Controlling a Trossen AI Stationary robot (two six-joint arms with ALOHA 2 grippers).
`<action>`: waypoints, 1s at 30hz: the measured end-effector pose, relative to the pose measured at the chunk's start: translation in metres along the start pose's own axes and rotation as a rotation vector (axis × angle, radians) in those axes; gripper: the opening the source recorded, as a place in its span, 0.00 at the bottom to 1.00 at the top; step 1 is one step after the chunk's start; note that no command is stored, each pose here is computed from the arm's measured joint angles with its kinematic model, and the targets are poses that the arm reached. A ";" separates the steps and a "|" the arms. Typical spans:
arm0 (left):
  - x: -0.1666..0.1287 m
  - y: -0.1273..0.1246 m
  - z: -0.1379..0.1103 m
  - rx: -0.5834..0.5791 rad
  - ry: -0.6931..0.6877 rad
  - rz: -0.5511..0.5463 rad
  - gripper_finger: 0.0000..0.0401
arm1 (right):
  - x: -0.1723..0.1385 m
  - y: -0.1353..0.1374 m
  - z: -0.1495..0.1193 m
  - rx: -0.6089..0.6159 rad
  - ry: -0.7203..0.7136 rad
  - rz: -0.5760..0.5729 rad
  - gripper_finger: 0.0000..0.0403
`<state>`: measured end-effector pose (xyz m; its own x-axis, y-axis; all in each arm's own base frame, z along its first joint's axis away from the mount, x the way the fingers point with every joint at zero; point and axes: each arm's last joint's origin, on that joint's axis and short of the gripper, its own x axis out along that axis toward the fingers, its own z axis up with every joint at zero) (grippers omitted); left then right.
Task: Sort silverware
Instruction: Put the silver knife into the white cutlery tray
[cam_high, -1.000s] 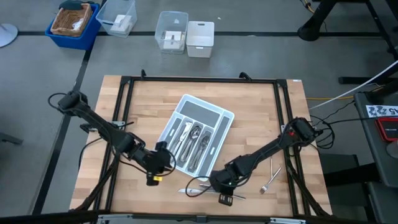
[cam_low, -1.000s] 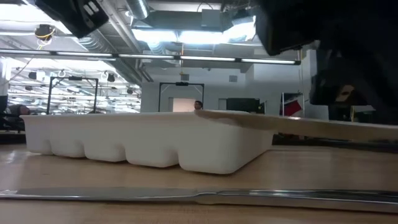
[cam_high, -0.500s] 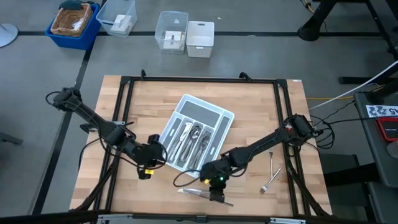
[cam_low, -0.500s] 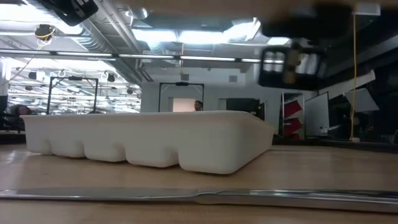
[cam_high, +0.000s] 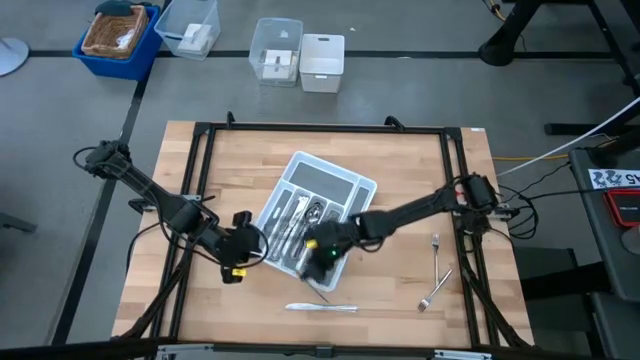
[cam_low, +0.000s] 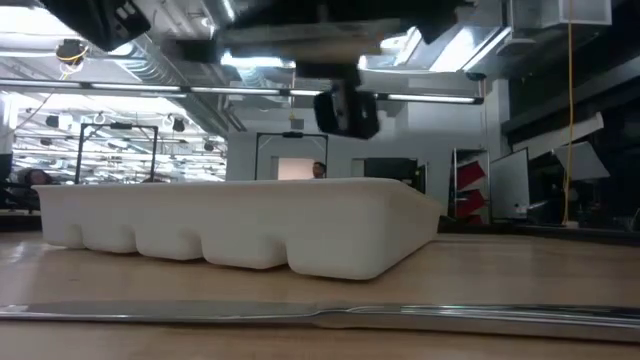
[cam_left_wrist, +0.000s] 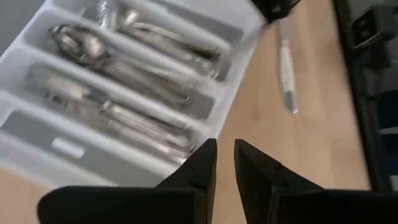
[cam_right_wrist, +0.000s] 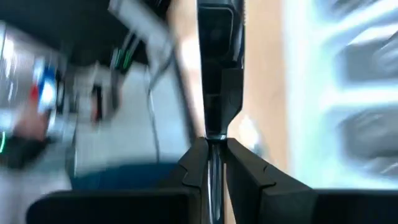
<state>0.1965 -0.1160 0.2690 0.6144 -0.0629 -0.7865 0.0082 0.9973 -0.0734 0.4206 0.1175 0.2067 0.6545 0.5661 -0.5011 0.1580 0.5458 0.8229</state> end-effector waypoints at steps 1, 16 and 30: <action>0.000 0.001 -0.001 -0.007 0.011 0.014 0.12 | -0.003 -0.003 0.006 0.037 -0.054 -0.025 0.12; -0.001 0.007 -0.006 0.043 0.021 0.137 0.12 | -0.023 -0.034 0.048 0.581 -0.781 -0.220 0.12; -0.001 0.007 -0.006 0.069 0.017 0.149 0.12 | 0.012 -0.071 0.042 0.762 -0.899 -0.221 0.12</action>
<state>0.1917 -0.1089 0.2655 0.5992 0.0856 -0.7960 -0.0277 0.9959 0.0862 0.4483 0.0590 0.1536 0.7924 -0.2939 -0.5346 0.5303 -0.1012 0.8417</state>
